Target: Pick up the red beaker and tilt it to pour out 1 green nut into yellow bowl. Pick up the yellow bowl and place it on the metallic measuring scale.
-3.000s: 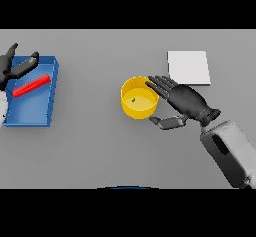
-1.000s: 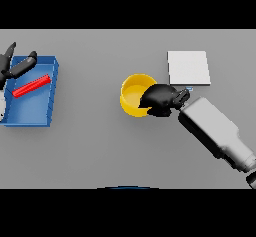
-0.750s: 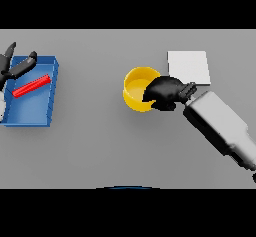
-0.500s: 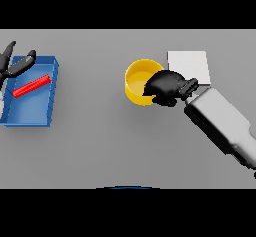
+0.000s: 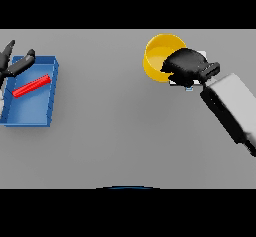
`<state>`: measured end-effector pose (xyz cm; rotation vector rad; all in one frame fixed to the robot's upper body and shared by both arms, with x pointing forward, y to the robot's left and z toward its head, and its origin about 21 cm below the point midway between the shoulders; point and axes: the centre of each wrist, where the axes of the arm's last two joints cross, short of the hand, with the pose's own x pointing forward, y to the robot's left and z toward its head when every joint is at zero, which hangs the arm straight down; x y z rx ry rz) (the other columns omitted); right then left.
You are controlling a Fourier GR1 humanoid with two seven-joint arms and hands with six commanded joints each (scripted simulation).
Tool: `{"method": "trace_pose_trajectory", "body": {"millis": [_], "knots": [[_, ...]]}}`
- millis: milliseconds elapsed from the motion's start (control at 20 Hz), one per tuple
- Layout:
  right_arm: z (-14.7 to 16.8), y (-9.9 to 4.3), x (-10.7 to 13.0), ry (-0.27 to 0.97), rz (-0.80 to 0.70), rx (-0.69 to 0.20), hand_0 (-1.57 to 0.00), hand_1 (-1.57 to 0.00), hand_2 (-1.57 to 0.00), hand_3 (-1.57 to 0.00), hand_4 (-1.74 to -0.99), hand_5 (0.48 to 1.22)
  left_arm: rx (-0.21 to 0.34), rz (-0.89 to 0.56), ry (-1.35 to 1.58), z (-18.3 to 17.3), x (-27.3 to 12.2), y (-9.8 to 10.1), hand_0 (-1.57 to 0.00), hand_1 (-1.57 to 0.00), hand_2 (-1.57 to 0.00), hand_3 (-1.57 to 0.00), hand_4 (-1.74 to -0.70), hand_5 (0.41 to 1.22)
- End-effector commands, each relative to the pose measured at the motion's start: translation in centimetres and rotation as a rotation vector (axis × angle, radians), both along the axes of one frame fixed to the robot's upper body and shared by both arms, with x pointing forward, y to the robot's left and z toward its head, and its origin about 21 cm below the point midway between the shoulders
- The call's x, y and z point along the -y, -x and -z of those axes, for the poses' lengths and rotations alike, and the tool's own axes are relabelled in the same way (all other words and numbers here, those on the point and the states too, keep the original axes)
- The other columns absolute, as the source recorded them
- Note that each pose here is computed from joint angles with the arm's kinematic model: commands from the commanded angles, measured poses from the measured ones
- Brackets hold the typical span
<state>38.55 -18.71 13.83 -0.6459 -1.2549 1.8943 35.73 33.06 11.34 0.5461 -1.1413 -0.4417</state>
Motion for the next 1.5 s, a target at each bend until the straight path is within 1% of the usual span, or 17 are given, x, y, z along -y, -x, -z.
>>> {"method": "trace_pose_trajectory", "body": {"millis": [0, 150, 300, 400, 450, 500, 600, 750, 850, 950, 1150, 1200, 1250, 1300, 1350, 1400, 1450], "knots": [[-0.1, -0.8, 0.6, -0.007, 0.019, 0.015, -1.56, -1.57, -1.54, -1.15, -1.741, 1.221, -0.001, -0.009, 0.003, -0.2, -0.1, 0.0, 0.00, 0.00, 0.00, 0.00, -0.84, 0.737], [-0.1, -2.0, 2.4, -0.009, 0.074, 0.033, -1.57, -1.57, -1.55, -1.16, -1.741, 1.221, -0.006, -0.011, 0.003, -0.2, 0.0, 0.3, 0.00, 0.00, 0.00, 0.00, -0.85, 0.754], [0.8, -3.1, 3.7, -0.010, 0.161, 0.034, -1.57, -1.57, -1.55, -1.15, -1.741, 1.221, -0.018, -0.021, 0.004, -0.2, 0.2, 0.5, 0.00, 0.00, 0.00, 0.00, -0.85, 0.761], [1.5, -3.5, 4.6, -0.014, 0.188, 0.025, -1.57, -1.57, -1.53, -1.16, -1.741, 1.221, -0.025, -0.028, 0.001, -0.2, 0.2, 0.8, 0.00, 0.00, 0.00, 0.00, -0.86, 0.768], [2.0, -3.9, 5.0, -0.015, 0.203, 0.023, -1.57, -1.57, -1.52, -1.17, -1.741, 1.221, -0.020, -0.035, 0.001, -0.3, 0.4, 0.7, 0.00, 0.00, 0.00, 0.00, -0.86, 0.773], [2.3, -4.0, 5.5, -0.015, 0.220, 0.019, -1.57, -1.57, -1.50, -1.18, -1.741, 1.221, -0.029, -0.043, 0.000, -0.3, 0.2, 0.6, 0.00, 0.00, 0.00, 0.00, -0.86, 0.779], [2.8, -4.5, 6.1, -0.021, 0.239, 0.014, -1.57, -1.57, -1.45, -1.24, -1.741, 1.221, -0.032, -0.043, -0.005, 0.0, 0.5, 0.3, 0.00, 0.00, 0.00, 0.00, -0.86, 0.789], [3.8, -4.6, 6.2, -0.034, 0.259, -0.005, -1.57, -1.57, -1.40, -1.34, -1.741, 1.221, -0.029, -0.033, -0.013, -0.3, 0.9, 0.0, 0.00, 0.00, 0.00, 0.00, -0.86, 0.804], [4.6, -4.7, 6.8, -0.034, 0.264, -0.022, -1.57, -1.57, -1.39, -1.37, -1.741, 1.221, -0.034, -0.038, -0.013, -0.5, 0.2, 0.0, 0.00, 0.00, 0.00, 0.00, -0.86, 0.809], [5.3, -4.6, 7.3, -0.030, 0.276, -0.027, -1.57, -1.57, -1.38, -1.39, -1.741, 1.221, -0.041, -0.031, -0.006, -0.5, 0.6, 0.0, 0.00, 0.00, 0.00, 0.00, -0.85, 0.802], [5.4, -4.9, 7.3, -0.032, 0.282, -0.043, -1.57, -1.57, -1.37, -1.45, -1.741, 1.221, -0.033, -0.021, -0.003, -0.5, 0.3, 0.4, 0.00, 0.00, 0.00, 0.00, -0.84, 0.783], [5.5, -4.9, 7.3, -0.033, 0.288, -0.047, -1.57, -1.57, -1.40, -1.38, -1.741, 1.221, -0.034, -0.015, 0.001, 0.0, 0.6, 0.5, 0.00, 0.00, 0.00, 0.00, -0.84, 0.780], [5.7, -4.8, 7.4, -0.035, 0.291, -0.059, -1.57, -1.50, -1.44, -1.25, -1.741, 1.221, -0.039, -0.020, -0.006, 0.0, 0.5, 0.5, 0.00, 0.00, 0.00, 0.00, -0.84, 0.779], [6.0, -4.8, 7.4, -0.029, 0.298, -0.067, -1.56, -1.43, -1.34, -1.11, -1.682, 1.221, -0.039, -0.023, -0.008, -0.3, 0.6, 0.4, 0.00, 0.00, 0.00, 0.00, -0.84, 0.775], [6.1, -4.8, 7.5, -0.030, 0.305, -0.067, -1.47, -1.28, -1.18, -0.96, -1.632, 1.145, -0.043, -0.022, -0.004, -0.1, 0.7, 0.4, 0.00, 0.00, 0.00, 0.00, -0.84, 0.773], [5.8, -5.0, 7.4, -0.043, 0.312, -0.077, -1.33, -1.12, -1.01, -0.82, -1.592, 1.074, -0.039, -0.022, -0.007, -0.4, 0.6, 0.4, 0.00, 0.00, 0.00, 0.00, -0.84, 0.774], [5.8, -5.0, 7.2, -0.049, 0.329, -0.086, -1.15, -0.96, -0.85, -0.69, -1.559, 1.014, -0.041, -0.025, -0.008, -0.5, 0.6, 0.2, 0.00, 0.00, 0.00, 0.00, -0.83, 0.771]]}}
